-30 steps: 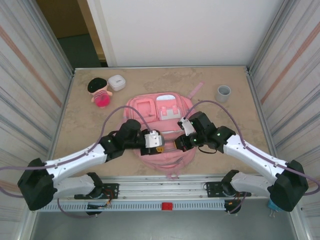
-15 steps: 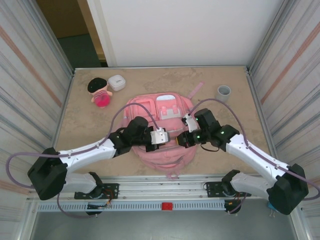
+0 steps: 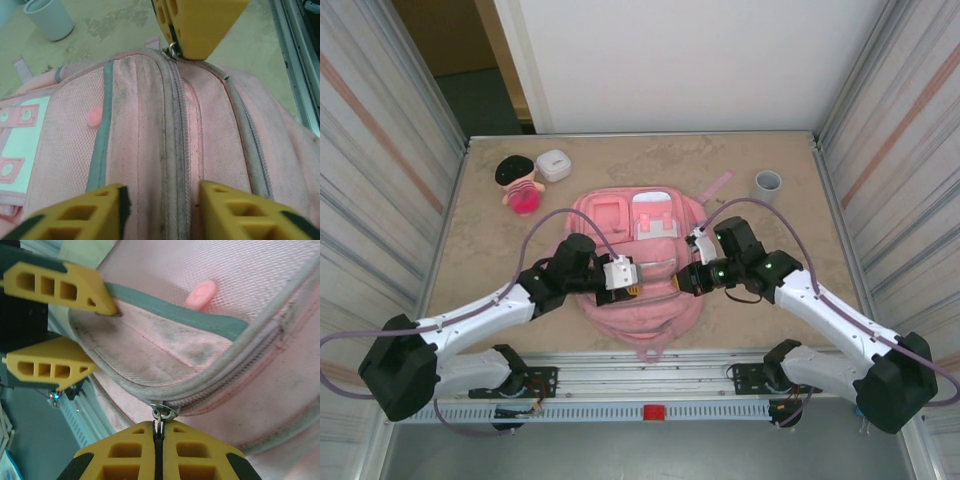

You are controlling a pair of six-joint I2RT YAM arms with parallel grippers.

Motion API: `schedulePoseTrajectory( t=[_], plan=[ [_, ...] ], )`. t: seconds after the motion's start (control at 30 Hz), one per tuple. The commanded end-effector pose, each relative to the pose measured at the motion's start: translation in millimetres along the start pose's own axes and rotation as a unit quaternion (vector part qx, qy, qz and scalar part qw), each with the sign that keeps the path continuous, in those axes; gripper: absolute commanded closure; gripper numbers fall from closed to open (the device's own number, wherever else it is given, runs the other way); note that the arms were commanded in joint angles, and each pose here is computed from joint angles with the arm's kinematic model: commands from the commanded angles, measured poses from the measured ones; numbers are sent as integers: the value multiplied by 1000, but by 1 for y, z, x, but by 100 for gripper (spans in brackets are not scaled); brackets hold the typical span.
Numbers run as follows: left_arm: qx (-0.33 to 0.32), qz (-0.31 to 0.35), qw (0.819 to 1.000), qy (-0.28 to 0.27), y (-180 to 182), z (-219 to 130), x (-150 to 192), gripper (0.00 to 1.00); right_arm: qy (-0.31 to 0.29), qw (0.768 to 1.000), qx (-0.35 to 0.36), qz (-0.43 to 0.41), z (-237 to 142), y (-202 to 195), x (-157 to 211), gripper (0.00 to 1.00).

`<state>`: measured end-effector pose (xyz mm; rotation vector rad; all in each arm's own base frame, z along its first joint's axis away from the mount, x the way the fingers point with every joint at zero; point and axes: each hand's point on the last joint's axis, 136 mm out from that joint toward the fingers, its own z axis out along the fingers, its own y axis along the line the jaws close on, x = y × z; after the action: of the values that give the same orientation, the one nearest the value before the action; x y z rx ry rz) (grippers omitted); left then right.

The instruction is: Pack books, pencil case, and school supplies into a backpack

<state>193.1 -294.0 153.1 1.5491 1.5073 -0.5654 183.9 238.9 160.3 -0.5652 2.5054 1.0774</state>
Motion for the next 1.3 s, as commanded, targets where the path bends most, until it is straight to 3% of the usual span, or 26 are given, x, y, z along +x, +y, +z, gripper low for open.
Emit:
schedulePoseTrajectory(
  t=[0.0, 0.2, 0.43, 0.63, 0.73, 1.03, 1.27],
  plan=[
    [16, 20, 999, -35, -11, -1, -32, 49, -11, 999, -25, -28, 0, 16, -8, 100],
    [-4, 24, 999, -34, -5, 13, -50, 49, -10, 999, -34, -30, 0, 22, -7, 100],
    [-22, 12, 999, -22, 7, 30, -48, 59, -4, 999, -41, -35, 0, 27, -4, 100],
    [-14, 17, 1000, -1, 3, 38, -34, 89, -14, 1000, -2, -24, -6, 12, -7, 100],
    [2, 25, 1000, -2, -5, 36, -31, 98, -33, 999, 39, 3, -13, -11, -14, 100],
    [26, 47, 998, -38, -17, 23, -42, 100, -119, 985, 100, 72, -32, -61, -38, 100],
    [60, 74, 992, -87, -33, 10, -57, 100, -140, 982, 89, 87, -20, -71, -48, 100]
  ],
)
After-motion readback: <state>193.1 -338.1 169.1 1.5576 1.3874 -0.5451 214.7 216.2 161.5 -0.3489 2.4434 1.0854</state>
